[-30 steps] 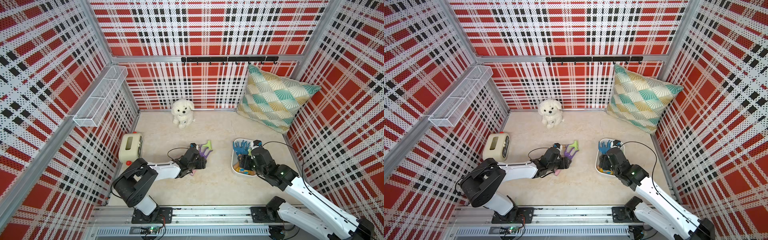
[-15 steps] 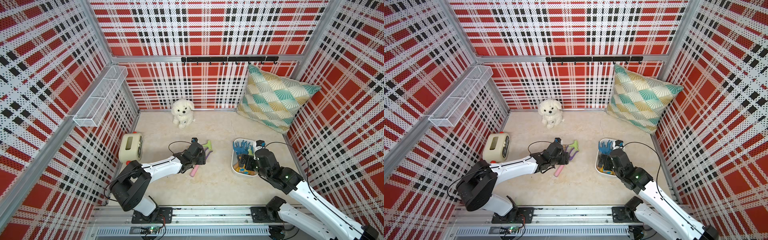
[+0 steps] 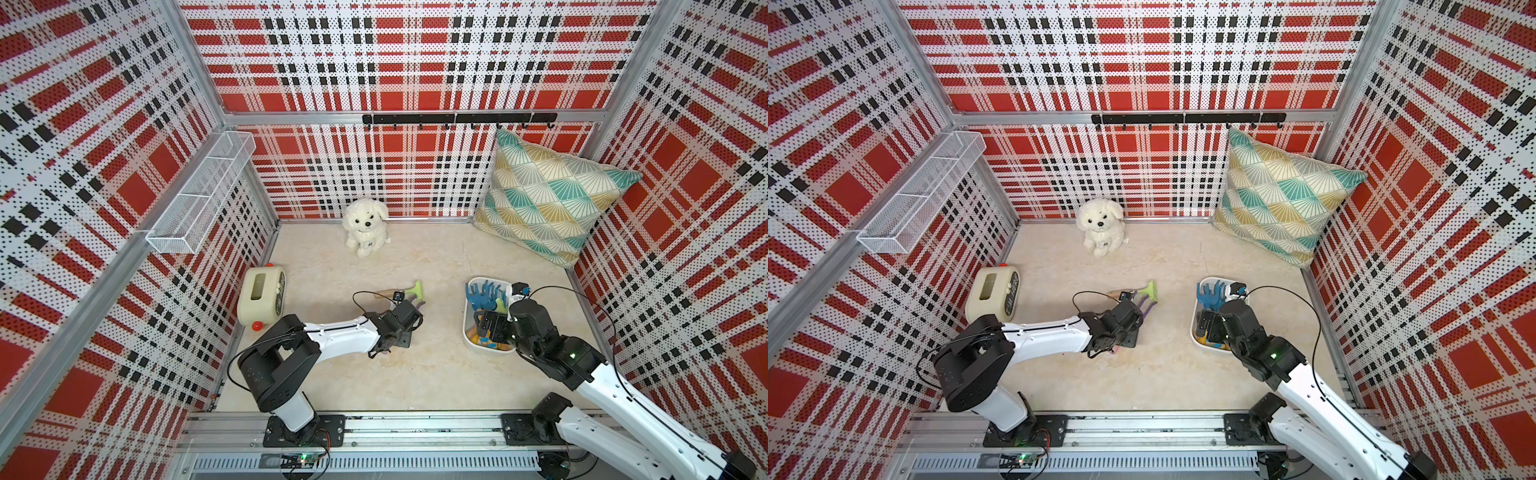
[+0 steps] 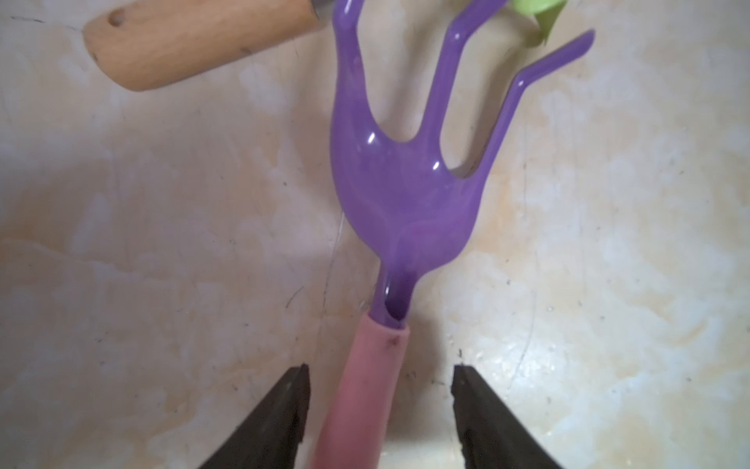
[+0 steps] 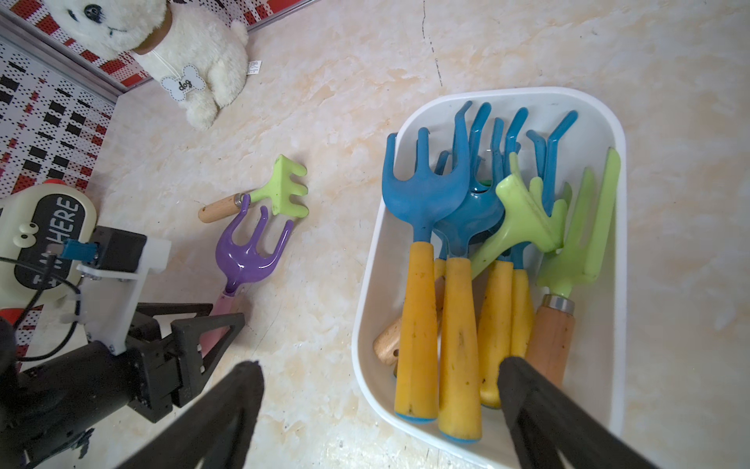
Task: Put the rake into the storage box
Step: Pick up the rake at the center of the board, then place the rake in the storage box.
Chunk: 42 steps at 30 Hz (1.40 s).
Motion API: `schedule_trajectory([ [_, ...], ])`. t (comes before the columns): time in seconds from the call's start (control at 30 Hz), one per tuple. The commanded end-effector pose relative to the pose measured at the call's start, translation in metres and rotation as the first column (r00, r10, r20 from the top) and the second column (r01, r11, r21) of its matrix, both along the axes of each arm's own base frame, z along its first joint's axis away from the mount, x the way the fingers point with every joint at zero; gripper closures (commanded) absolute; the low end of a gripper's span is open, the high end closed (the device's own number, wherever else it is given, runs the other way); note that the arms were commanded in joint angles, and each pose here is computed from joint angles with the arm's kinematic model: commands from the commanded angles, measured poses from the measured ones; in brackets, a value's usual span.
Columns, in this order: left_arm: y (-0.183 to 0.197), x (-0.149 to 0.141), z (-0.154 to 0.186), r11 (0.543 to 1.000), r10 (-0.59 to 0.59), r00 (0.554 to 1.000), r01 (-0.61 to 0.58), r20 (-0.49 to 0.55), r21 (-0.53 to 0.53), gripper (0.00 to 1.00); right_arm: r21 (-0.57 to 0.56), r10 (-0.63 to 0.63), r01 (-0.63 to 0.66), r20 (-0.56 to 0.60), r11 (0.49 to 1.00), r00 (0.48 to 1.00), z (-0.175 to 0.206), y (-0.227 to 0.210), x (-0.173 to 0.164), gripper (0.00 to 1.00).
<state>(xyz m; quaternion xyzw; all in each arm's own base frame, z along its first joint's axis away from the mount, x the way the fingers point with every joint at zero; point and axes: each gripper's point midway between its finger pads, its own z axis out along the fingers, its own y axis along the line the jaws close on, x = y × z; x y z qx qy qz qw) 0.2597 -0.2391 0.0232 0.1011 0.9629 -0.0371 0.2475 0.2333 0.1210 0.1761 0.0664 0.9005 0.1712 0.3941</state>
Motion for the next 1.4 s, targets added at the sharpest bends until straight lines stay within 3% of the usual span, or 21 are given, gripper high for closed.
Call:
schedule_trajectory([
  [0.0,0.008,-0.013,-0.018,0.998,-0.005,0.999,0.007,-0.034,0.059,0.52,0.013,-0.004,0.004,0.020,1.000,1.000,0.002,-0.001,-0.001,0.02],
  [0.13,0.004,-0.017,-0.022,0.998,-0.014,0.999,0.016,-0.043,0.064,0.74,0.017,-0.010,0.009,0.026,1.000,1.000,0.005,-0.004,-0.003,0.02],
  [0.37,-0.027,-0.018,0.003,0.998,-0.066,0.998,0.066,-0.003,-0.011,0.98,0.012,-0.038,0.038,0.043,0.999,0.998,0.013,-0.011,-0.003,0.00],
  [0.73,-0.069,-0.016,0.107,0.955,-0.049,0.987,0.090,0.151,-0.281,1.00,-0.001,-0.197,0.198,0.112,0.980,0.974,0.033,-0.047,-0.008,0.00],
  [0.9,-0.104,-0.024,0.156,0.851,-0.058,0.980,0.149,0.192,-0.503,1.00,-0.011,-0.288,0.292,0.127,0.956,0.949,0.039,-0.064,-0.010,0.00],
  [1.07,-0.140,-0.028,0.185,0.731,-0.075,0.976,0.194,0.205,-0.654,1.00,-0.036,-0.376,0.383,0.121,0.923,0.919,0.039,-0.081,-0.013,0.00],
  [1.27,-0.184,-0.032,0.202,0.611,-0.098,0.975,0.215,0.197,-0.761,1.00,-0.033,-0.437,0.445,0.136,0.895,0.889,0.043,-0.095,-0.018,0.00],
  [1.37,-0.213,-0.034,0.202,0.575,-0.127,0.975,0.221,0.181,-0.788,1.00,-0.023,-0.463,0.471,0.143,0.882,0.875,0.043,-0.101,-0.021,0.00],
])
